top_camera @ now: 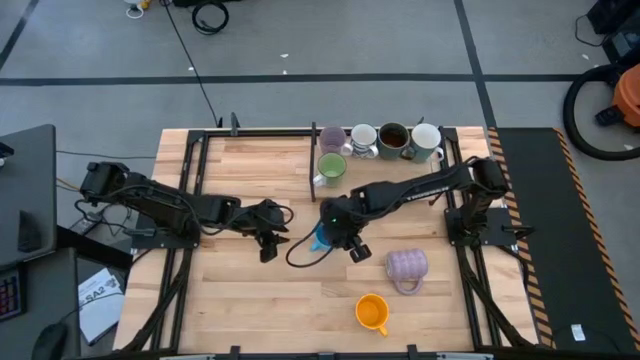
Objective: Place coffee mugs
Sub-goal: Put the blue mug on the shelf
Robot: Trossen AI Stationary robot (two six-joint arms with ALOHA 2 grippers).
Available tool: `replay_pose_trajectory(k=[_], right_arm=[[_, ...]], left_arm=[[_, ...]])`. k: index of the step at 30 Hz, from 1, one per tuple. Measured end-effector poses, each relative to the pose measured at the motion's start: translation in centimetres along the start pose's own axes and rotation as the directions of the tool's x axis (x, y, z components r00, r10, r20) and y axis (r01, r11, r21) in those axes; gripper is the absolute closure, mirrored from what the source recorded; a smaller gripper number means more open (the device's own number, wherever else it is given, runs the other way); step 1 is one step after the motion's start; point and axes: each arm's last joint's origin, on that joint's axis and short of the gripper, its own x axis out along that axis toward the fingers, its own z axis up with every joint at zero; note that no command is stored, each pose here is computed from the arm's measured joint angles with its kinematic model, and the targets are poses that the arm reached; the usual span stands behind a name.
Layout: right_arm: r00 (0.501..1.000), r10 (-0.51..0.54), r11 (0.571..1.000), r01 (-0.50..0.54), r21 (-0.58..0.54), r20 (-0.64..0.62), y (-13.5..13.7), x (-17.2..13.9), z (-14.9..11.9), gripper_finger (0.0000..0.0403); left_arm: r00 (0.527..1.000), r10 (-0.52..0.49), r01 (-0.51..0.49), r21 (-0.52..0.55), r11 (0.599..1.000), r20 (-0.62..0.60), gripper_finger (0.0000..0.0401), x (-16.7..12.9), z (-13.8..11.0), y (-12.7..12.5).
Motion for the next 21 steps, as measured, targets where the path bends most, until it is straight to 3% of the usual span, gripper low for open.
replay_pose_trajectory(k=[15, 21], right_arm=[[0.999, 0.013, 1.0, -0.012, 0.013, -0.046, -0.2, 1.5, -0.3, 0.0261], [0.999, 0.012, 1.0, -0.011, 0.014, -0.048, -0.2, 1.5, -0.3, 0.0287]], left_arm=[[1.0, -0.002, 0.002, -0.001, 1.0, 0.005, 0.025, 0.0, 0.0, 0.0], [1.0, -0.002, 0.002, -0.001, 1.0, 0.006, 0.025, 0.0, 0.1, 0.0]])
